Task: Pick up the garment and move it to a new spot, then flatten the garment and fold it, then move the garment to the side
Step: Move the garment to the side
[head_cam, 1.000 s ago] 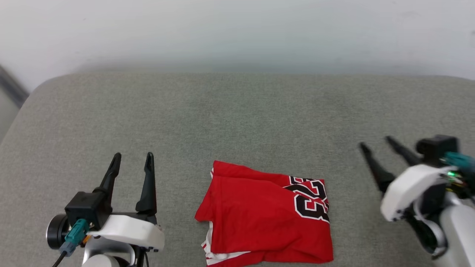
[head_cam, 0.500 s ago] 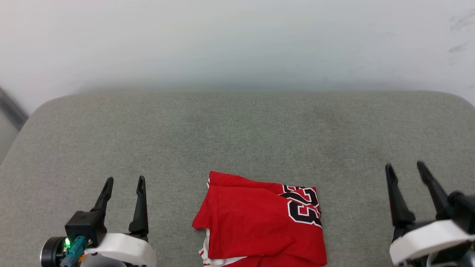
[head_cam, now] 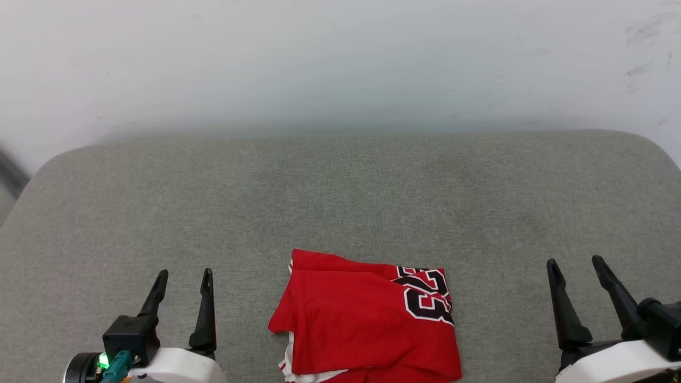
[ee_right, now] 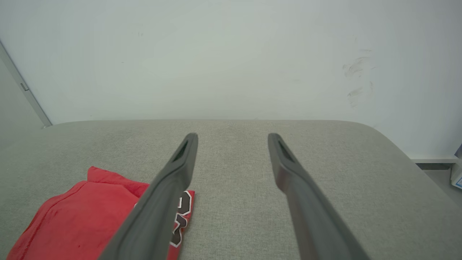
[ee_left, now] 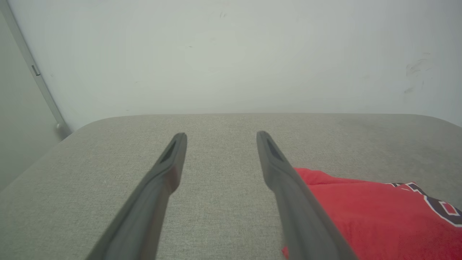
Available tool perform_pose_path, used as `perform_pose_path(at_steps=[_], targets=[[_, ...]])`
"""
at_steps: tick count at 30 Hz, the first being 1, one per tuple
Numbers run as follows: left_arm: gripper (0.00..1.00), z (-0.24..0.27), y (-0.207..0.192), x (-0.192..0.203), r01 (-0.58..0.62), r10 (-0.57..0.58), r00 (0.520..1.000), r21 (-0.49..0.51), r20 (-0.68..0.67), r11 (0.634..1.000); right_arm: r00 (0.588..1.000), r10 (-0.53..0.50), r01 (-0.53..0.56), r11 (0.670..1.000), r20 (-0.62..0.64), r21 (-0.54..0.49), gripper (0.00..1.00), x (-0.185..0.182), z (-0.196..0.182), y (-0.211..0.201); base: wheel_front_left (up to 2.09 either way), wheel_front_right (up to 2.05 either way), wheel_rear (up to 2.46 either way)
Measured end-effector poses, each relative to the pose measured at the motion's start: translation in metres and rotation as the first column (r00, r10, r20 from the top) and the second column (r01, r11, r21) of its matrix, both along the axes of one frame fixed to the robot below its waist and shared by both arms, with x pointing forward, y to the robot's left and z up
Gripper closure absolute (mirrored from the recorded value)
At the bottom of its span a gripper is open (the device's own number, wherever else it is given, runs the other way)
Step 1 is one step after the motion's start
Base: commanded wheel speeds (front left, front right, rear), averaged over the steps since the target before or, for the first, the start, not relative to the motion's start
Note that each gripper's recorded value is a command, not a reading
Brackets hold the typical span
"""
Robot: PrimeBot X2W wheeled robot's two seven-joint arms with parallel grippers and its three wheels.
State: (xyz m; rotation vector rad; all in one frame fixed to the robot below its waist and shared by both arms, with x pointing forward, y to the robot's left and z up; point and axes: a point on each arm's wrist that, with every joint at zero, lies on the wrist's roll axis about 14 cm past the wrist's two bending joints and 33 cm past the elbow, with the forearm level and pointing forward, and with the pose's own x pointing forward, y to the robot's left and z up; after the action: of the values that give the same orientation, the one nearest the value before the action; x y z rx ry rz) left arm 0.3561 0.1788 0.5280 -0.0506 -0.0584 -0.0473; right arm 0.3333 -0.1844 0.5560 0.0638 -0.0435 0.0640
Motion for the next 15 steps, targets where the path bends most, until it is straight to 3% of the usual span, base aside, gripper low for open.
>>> perform_pose_path(at_steps=[8, 15], targets=[[0.00, 0.001, 0.000, 0.001, -0.004, 0.004, 1.000, -0.006, 0.006, 1.000, 1.000, -0.007, 0.008, 1.000, -0.022, 0.021, 0.00, 0.000, -0.003, -0.003, 0.00, 0.00, 0.00], [0.00, 0.007, 0.004, 0.007, -0.025, 0.026, 0.999, -0.012, 0.028, 1.000, 0.975, -0.032, 0.075, 0.979, -0.222, 0.191, 0.00, 0.006, -0.042, -0.026, 0.00, 0.00, 0.00]])
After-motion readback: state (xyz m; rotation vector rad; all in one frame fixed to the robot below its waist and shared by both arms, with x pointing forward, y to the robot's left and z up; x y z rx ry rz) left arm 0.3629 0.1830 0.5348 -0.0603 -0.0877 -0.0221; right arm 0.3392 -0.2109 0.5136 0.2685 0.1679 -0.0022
